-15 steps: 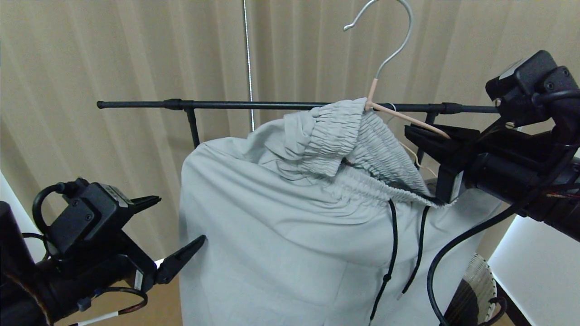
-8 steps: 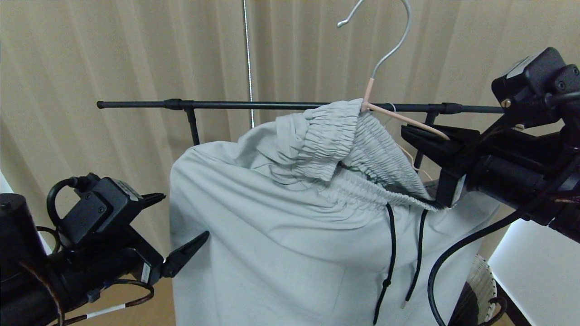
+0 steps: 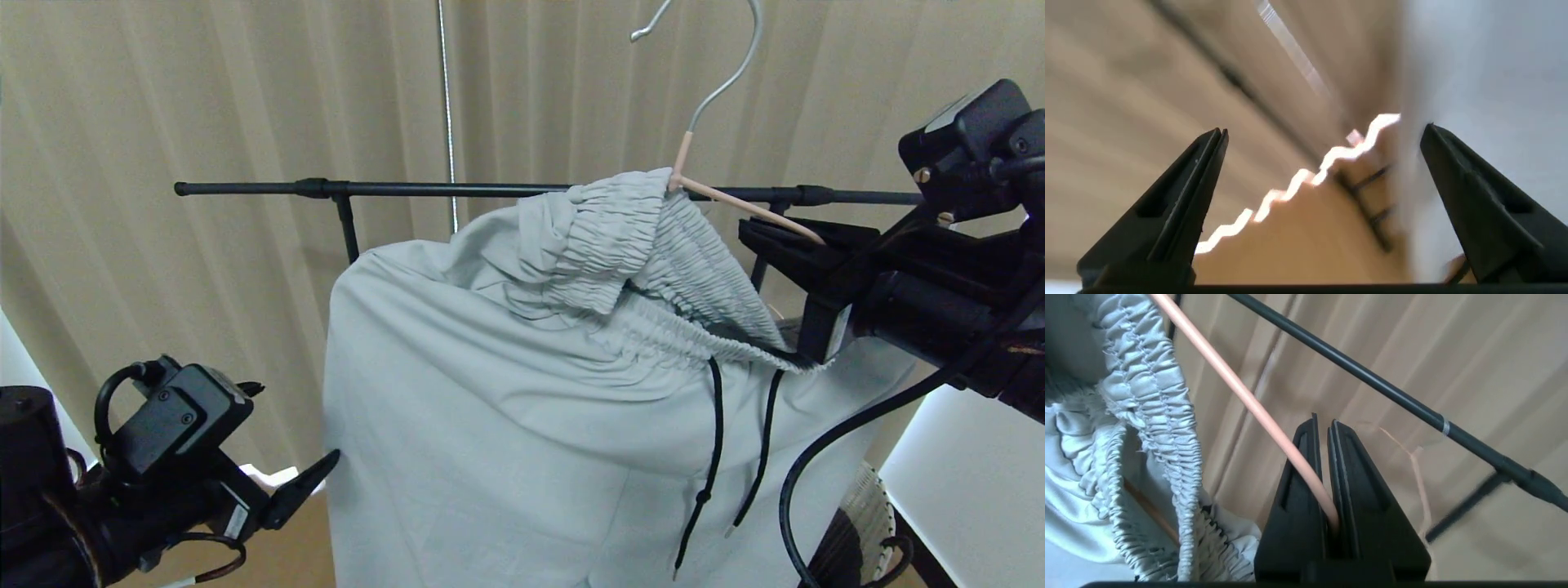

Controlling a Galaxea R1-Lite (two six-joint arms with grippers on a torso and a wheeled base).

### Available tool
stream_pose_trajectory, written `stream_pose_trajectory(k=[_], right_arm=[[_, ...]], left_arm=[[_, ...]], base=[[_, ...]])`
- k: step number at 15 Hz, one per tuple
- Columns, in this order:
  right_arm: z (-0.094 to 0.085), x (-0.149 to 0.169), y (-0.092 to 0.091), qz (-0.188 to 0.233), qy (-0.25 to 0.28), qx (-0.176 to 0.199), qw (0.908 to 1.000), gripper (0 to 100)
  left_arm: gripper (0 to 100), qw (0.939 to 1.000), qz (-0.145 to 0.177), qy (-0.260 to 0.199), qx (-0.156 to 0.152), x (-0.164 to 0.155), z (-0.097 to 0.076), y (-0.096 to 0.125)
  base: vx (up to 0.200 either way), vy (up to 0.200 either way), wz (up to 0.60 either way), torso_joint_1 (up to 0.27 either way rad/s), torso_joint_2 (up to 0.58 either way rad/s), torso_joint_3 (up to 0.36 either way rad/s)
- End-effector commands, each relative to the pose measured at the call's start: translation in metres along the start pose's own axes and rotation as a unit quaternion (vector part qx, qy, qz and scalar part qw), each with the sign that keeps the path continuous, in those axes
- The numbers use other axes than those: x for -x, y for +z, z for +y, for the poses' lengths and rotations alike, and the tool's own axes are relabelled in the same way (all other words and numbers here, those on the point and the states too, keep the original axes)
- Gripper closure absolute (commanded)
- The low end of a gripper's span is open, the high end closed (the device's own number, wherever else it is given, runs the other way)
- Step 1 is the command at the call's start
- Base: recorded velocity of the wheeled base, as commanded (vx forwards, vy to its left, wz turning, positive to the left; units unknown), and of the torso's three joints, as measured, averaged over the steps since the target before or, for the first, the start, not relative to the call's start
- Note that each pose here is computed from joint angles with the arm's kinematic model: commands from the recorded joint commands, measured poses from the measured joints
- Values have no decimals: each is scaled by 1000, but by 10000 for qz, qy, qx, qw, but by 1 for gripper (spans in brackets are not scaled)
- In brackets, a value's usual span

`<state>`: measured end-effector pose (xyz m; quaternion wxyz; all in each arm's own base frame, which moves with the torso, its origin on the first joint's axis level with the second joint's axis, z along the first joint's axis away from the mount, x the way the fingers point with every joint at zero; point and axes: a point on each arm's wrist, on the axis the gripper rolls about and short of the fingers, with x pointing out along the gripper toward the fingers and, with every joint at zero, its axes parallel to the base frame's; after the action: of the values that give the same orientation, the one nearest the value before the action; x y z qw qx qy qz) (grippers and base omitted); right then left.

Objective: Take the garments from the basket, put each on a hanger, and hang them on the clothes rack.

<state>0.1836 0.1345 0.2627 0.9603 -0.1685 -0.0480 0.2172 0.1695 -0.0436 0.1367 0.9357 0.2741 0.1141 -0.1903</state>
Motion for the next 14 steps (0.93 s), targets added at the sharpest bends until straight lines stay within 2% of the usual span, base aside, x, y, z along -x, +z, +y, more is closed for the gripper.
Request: stream_pose_trajectory(k=[1, 3, 7, 9, 11, 14], right_arm=[[-3, 3, 1, -10, -47, -4, 10000, 100], [-3, 3, 0, 9, -32, 1, 10000, 100], [-3, 2, 1, -11, -22, -10, 10000, 100], [-3, 1, 1, -12, 2, -8, 10000, 100], [-2, 1, 1, -17, 16, -8, 10000, 100], [-1, 4, 4, -119, 118, -29, 9999, 100]], left_arm=[[0, 9996, 225, 165, 15, 3, 5, -10], [0, 9999, 112, 96, 6, 4, 3, -8], [0, 9988, -447, -214, 30, 15, 2, 2], [0, 9958, -730, -546, 0, 14, -2, 9], [0, 9908, -1041, -836, 214, 13, 0, 18], [0, 9885, -1141, -948, 287, -1, 4, 30]], base=[[0, 0, 0, 0, 0, 0], [0, 0, 0, 0, 0, 0], [0, 0, 0, 0, 0, 0], [0, 0, 0, 0, 0, 0], [0, 0, 0, 0, 0, 0], [0, 0, 0, 0, 0, 0]])
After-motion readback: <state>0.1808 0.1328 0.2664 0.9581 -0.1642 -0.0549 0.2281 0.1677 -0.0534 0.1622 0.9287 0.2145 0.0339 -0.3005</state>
